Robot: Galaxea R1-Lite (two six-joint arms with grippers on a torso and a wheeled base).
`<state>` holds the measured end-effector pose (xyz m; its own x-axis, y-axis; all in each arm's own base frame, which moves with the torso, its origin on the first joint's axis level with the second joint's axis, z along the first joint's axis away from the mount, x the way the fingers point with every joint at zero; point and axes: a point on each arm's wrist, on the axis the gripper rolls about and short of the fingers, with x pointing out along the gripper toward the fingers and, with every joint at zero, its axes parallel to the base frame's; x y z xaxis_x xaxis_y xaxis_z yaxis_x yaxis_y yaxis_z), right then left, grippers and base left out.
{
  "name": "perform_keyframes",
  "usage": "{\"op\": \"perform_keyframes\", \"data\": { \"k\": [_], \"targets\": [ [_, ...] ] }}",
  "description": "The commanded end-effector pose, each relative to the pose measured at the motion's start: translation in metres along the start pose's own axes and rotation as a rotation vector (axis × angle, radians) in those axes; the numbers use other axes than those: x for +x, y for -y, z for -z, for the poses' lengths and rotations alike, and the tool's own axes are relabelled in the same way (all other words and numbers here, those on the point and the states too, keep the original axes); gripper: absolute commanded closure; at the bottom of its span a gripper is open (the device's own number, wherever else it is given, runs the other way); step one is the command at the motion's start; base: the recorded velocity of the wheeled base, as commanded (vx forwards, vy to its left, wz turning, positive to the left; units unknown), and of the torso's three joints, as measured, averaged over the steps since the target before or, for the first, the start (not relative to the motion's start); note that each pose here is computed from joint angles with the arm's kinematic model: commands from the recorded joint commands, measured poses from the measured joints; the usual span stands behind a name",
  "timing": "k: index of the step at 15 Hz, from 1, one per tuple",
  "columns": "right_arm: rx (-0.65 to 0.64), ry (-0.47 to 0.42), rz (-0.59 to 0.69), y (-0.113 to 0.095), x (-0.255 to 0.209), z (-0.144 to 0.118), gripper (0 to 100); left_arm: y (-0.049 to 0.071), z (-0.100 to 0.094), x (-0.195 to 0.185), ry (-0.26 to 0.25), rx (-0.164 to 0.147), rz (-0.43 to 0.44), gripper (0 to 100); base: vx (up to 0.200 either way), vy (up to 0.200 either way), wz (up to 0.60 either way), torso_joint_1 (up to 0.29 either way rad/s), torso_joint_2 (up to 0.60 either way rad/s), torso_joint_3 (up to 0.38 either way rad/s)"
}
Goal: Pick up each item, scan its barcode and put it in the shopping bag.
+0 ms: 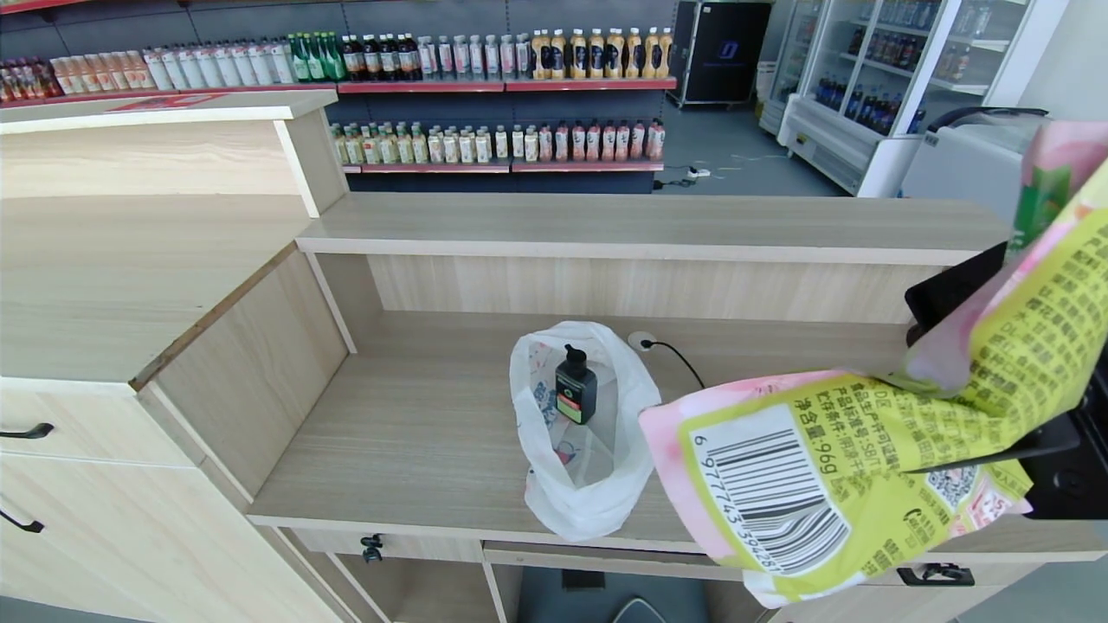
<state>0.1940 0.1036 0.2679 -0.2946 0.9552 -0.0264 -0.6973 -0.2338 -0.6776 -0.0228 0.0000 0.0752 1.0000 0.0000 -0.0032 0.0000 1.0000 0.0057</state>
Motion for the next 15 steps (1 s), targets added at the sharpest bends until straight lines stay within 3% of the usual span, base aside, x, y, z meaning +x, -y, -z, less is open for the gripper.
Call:
{"op": "perform_keyframes", "data": {
  "k": [1,13,14,15],
  "targets": [
    [-0.018,-0.018,0.018,-0.002,-0.005,-0.006,100,0.0,0.0,0.0,0.0,0.0,0.0,0,0.0,0.0,0.0,0.0,0.0,0.0],
    [-0.026,-0.069,0.064,-0.004,-0.014,-0.014,100,0.0,0.0,0.0,0.0,0.0,0.0,0,0.0,0.0,0.0,0.0,0.0,0.0],
    [-0.02,-0.15,0.13,0.0,-0.025,-0.013,100,0.0,0.0,0.0,0.0,0.0,0.0,0,0.0,0.0,0.0,0.0,0.0,0.0],
    [0.007,-0.322,0.266,0.003,-0.045,-0.012,100,0.0,0.0,0.0,0.0,0.0,0.0,0,0.0,0.0,0.0,0.0,0.0,0.0]
  ]
}}
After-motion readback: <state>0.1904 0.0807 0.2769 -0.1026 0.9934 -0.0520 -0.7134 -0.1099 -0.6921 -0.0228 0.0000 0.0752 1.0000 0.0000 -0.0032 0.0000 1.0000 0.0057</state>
